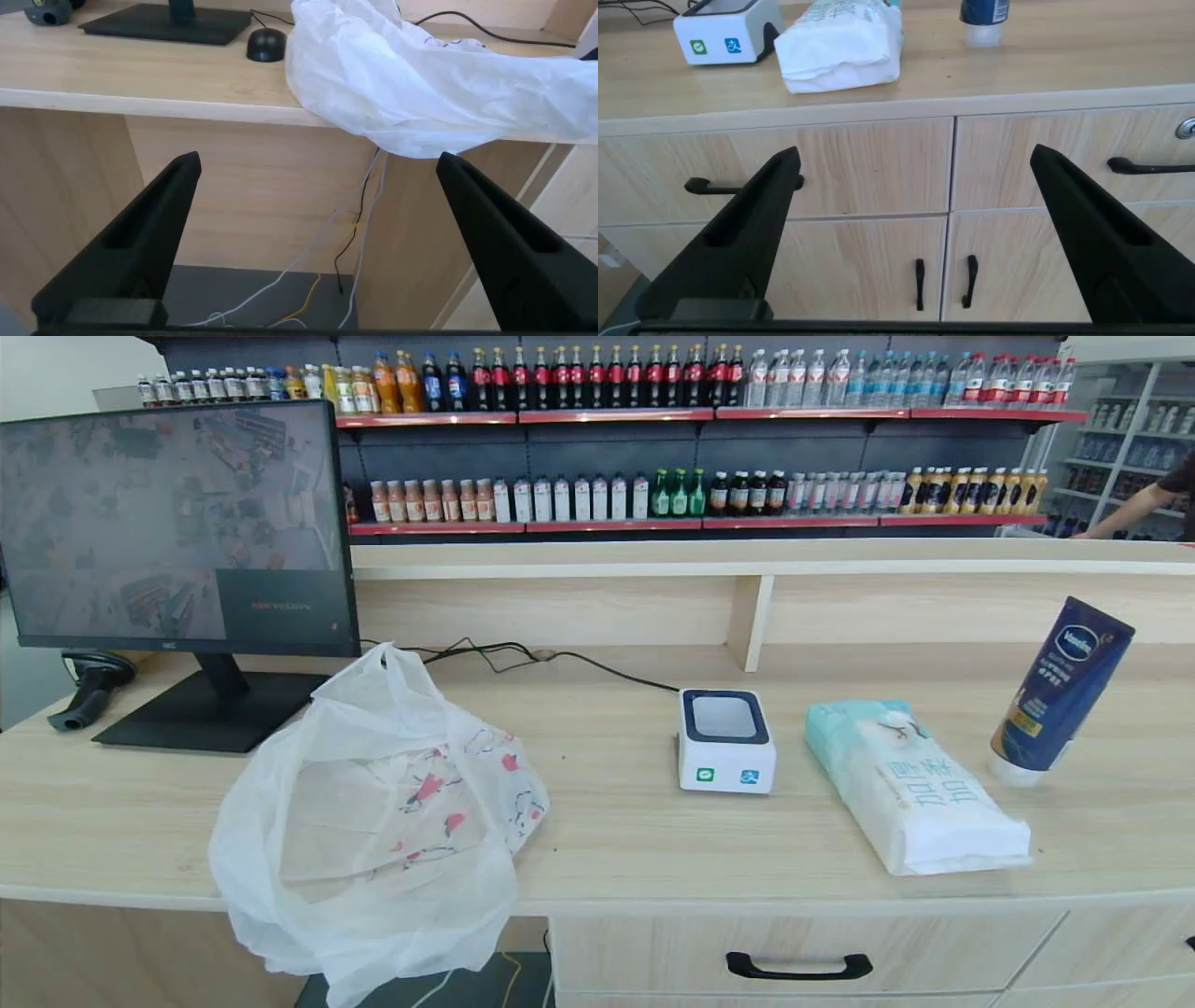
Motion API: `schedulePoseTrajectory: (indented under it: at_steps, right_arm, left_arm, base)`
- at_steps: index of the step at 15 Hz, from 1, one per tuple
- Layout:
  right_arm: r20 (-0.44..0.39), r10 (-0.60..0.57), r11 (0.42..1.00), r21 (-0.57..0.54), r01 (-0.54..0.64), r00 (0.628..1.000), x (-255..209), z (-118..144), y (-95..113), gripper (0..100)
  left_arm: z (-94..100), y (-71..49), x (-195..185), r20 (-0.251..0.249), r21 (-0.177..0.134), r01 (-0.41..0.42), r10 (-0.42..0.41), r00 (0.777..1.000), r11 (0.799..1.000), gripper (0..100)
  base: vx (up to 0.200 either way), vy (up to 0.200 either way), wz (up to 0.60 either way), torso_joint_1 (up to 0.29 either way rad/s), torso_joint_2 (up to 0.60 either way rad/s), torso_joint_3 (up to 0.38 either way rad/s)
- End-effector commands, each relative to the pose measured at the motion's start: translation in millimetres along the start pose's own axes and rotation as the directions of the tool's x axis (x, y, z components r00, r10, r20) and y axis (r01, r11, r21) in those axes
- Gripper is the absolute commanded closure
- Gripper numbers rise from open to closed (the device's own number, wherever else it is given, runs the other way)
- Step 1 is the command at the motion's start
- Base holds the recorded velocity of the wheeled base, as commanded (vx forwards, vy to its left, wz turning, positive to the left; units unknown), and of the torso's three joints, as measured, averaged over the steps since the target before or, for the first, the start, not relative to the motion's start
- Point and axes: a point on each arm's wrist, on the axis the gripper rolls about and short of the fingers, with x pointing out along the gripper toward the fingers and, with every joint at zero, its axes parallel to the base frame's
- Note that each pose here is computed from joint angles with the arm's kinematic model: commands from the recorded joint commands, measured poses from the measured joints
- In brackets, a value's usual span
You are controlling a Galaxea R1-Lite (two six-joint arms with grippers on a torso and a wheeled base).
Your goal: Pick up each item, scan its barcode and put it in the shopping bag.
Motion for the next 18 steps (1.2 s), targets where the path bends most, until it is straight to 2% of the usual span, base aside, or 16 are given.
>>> schedulePoseTrajectory:
  at_steps: [1, 7, 8, 9, 10, 11, 12, 13, 14, 15, 18]
  right_arm:
    - [0.001, 0.0, 1.0, 0.0, 0.0, 1.0, 0, 0, 0, 0]
    - [0.003, 0.0, 1.0, -0.004, 0.0, 1.0, 0, 0, 0, 0]
    - [0.019, 0.016, 1.0, -0.01, -0.016, 1.0, -2, 6, 0, 0]
    - [0.038, 0.07, 0.997, -0.013, -0.07, 0.997, -4, 30, 2, 0]
    - [-0.013, 0.107, 0.994, -0.01, -0.107, 0.994, -2, 48, 4, 0]
    - [-0.02, 0.113, 0.994, -0.009, -0.113, 0.993, -1, 50, 4, 0]
    - [-0.129, 0.138, 0.99, 0.005, -0.138, 0.982, 21, 84, 6, 0]
    - [-0.217, 0.145, 0.989, 0.017, -0.145, 0.965, 37, 88, 7, 0]
    - [-0.277, 0.219, 0.976, 0.043, -0.215, 0.936, 53, 94, 10, 0]
    - [-0.31, 0.271, 0.962, 0.06, -0.266, 0.911, 69, 106, 13, 0]
    - [-0.349, 0.27, 0.961, 0.047, -0.271, 0.897, 119, 144, 18, 0]
  left_arm:
    - [0.0, 0.0, 0, 0.0, 0.002, 0.0, 0.0, 1.0, 1.0, 0]
    - [0.0, 0.0, 0, 0.0, 0.002, 0.0, 0.0, 1.0, 1.0, 0]
    - [0.0, 0.0, 0, 0.0, 0.002, 0.0, 0.0, 1.0, 1.0, 0]
    - [0.0, 0.0, 0, 0.0, 0.002, 0.0, 0.0, 1.0, 1.0, 0]
    - [0.0, 0.0, 0, 0.0, 0.002, 0.0, 0.0, 1.0, 1.0, 0]
    - [0.0, 0.0, 0, 0.0, 0.002, 0.0, 0.0, 1.0, 1.0, 0]
    - [0.0, 0.0, 0, 0.0, 0.002, 0.0, 0.0, 1.0, 1.0, 0]
    - [0.0, 0.0, 0, 0.0, 0.002, 0.0, 0.0, 1.0, 1.0, 0]
    - [0.0, 0.0, 0, 0.0, 0.002, 0.0, 0.0, 1.0, 1.0, 0]
    - [0.0, 0.0, 0, 0.0, 0.002, 0.0, 0.0, 1.0, 1.0, 0]
    - [0.0, 0.0, 0, 0.0, 0.002, 0.001, -0.001, 1.0, 1.0, 0]
  base:
    - [0.0, 0.0, 0.0, 0.0, 0.0, 0.0]
    - [0.0, 0.0, 0.0, 0.0, 0.0, 0.0]
    - [0.0, 0.0, 0.0, 0.0, 0.0, 0.0]
    - [0.0, 0.0, 0.0, 0.0, 0.0, 0.0]
    - [0.0, 0.0, 0.0, 0.0, 0.0, 0.0]
    - [0.0, 0.0, 0.0, 0.0, 0.0, 0.0]
    - [0.0, 0.0, 0.0, 0.0, 0.0, 0.0]
    - [0.0, 0.0, 0.0, 0.0, 0.0, 0.0]
    - [0.0, 0.0, 0.0, 0.0, 0.0, 0.0]
    - [0.0, 0.0, 0.0, 0.0, 0.0, 0.0]
    - [0.0, 0.0, 0.0, 0.0, 0.0, 0.0]
